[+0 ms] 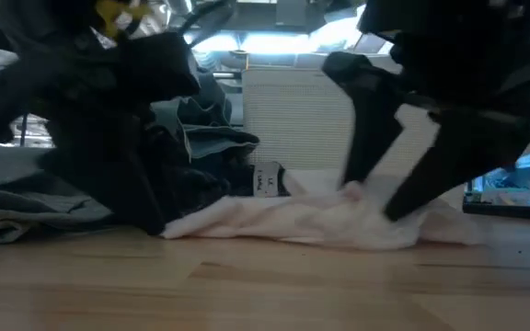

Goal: Sort clothes
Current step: Put the white underwear into the white laundry bin

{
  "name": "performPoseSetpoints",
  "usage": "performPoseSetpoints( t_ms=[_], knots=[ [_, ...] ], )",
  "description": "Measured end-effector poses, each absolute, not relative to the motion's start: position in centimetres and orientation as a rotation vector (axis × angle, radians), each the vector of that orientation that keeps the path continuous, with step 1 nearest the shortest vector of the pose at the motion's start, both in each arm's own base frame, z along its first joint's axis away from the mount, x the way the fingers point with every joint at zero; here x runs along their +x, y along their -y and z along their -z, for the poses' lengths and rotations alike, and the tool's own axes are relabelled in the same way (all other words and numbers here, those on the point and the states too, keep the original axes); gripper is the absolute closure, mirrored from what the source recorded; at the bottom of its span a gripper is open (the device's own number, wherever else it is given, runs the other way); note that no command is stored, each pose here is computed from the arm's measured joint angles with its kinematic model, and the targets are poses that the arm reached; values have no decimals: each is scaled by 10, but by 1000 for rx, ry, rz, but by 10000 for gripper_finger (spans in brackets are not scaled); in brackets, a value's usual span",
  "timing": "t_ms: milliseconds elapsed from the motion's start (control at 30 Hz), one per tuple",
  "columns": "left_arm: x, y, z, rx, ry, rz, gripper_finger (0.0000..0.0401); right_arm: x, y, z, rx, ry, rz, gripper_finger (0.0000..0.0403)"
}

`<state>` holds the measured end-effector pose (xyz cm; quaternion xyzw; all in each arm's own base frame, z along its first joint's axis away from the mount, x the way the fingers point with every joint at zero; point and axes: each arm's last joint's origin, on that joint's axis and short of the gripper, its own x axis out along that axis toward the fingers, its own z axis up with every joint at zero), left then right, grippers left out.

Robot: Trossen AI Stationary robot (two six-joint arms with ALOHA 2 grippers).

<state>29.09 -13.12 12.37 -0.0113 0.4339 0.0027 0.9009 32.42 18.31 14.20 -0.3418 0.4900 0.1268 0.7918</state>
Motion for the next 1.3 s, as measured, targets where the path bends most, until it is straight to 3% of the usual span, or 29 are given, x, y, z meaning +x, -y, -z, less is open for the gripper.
performPoseSetpoints(
  t_ms=[133, 400, 600, 733, 833, 1067, 1300],
  knots=[
    [291, 122, -121, -38, -911, -57, 221, 314, -176, -154, -784, -1257, -222, 205],
    [289, 122, -127, -36, -899, -44, 221, 311, -179, -201, -865, -1386, -177, 205],
    [290, 126, -136, -49, -843, -17, 221, 325, -197, -224, -976, -1112, -37, 205],
    [293, 127, -139, -37, -793, 2, 221, 349, -195, -215, -926, -941, 67, 205],
    [297, 128, -143, -19, -737, 11, 221, 364, -184, -192, -856, -946, 37, 205],
    [303, 115, -132, 56, -764, -50, 221, 372, -150, -147, -782, -1122, 15, 205],
    [305, 103, -111, 29, -869, -130, 221, 353, -157, -150, -674, -1313, -124, 205]
  ],
)
